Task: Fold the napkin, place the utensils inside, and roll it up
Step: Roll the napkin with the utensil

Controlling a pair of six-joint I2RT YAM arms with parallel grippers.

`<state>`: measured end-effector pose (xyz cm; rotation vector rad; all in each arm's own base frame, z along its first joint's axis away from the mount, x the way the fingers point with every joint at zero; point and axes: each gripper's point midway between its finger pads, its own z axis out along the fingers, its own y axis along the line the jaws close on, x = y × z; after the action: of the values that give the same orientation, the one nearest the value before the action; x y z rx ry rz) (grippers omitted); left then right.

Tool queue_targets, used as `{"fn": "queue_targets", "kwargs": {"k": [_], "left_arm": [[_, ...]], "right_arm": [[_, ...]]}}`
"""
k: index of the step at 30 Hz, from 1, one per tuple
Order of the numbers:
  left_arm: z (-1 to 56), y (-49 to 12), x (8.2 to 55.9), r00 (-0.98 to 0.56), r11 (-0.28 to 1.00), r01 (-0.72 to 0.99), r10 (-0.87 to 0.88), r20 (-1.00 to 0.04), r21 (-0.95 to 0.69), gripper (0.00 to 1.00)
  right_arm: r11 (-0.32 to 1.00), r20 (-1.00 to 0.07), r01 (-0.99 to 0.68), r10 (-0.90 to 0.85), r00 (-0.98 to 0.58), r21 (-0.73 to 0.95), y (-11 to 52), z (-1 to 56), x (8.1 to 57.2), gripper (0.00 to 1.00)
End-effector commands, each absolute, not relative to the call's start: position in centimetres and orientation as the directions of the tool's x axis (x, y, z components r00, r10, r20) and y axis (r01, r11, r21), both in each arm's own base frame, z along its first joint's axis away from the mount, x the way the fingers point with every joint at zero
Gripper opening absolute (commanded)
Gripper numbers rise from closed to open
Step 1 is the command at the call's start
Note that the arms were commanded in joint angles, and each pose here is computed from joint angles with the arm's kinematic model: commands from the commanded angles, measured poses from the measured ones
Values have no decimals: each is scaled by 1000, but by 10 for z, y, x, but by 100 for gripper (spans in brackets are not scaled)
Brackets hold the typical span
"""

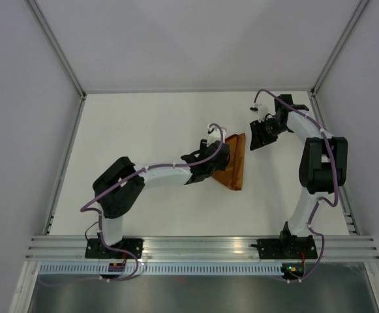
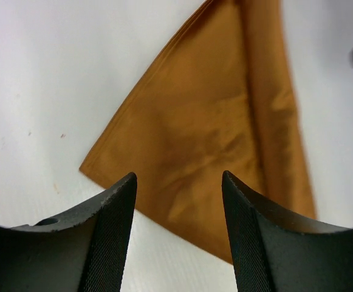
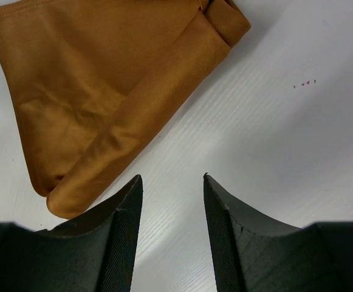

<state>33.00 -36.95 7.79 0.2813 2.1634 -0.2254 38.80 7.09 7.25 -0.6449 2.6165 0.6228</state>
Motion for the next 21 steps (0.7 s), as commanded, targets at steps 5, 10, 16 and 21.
{"fn": "queue_targets", "kwargs": {"k": [5,10,16,21], "left_arm": [[153,-455,329,-384,885,461,138,-913,-61,64],[114,-480,325,-390,904,421,253,-885,73,65],[104,-489,337,-353,934,289,307,-884,209,66],[113,-481,342,-293,933,186,352,-889,308,67]], "right_arm": [[843,-503,-443,-253,-827,304,57,84,429,51],[880,-551,-360,-141,-822,311,24,105,452,51],[890,-546,-315,-94,-833,328,-8,107,449,51],[893,-521,-298,-87,-849,336,-19,94,438,51]]}}
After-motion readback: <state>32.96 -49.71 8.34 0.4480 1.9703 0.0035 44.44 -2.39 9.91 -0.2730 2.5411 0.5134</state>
